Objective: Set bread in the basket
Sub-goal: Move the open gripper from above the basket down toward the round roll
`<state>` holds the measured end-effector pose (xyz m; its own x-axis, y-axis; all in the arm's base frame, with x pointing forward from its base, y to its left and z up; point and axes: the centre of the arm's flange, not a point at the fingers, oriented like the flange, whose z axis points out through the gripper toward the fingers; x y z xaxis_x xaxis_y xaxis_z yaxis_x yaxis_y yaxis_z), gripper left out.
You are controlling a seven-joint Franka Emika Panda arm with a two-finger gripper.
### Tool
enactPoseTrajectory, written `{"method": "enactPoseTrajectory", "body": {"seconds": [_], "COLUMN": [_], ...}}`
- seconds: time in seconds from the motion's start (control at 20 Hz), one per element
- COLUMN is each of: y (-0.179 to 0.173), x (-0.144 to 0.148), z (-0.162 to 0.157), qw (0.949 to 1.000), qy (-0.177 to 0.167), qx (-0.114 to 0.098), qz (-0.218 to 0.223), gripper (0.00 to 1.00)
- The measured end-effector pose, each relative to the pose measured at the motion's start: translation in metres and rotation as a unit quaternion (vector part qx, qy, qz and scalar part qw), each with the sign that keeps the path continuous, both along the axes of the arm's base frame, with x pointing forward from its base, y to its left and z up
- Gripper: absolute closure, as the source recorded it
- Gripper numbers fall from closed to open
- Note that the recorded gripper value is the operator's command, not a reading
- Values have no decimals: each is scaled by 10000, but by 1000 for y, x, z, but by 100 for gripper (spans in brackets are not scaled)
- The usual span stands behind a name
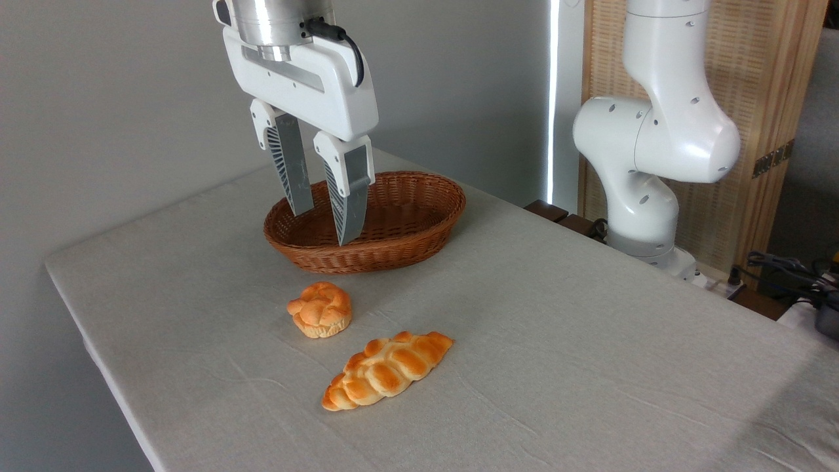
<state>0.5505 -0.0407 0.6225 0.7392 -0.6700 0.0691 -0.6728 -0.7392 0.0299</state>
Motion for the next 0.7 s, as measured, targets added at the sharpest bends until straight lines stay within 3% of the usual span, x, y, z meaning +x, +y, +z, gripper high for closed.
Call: {"method": "enactPoseTrajectory", "body": {"seconds": [0.5, 0.7], "y": [11, -11], "x": [1, 0], "z": [-10, -16], "qw": [9999, 9999], "qy": [99, 52], "qx": [1, 2], "qz": [90, -98], "gripper": [0, 0]}}
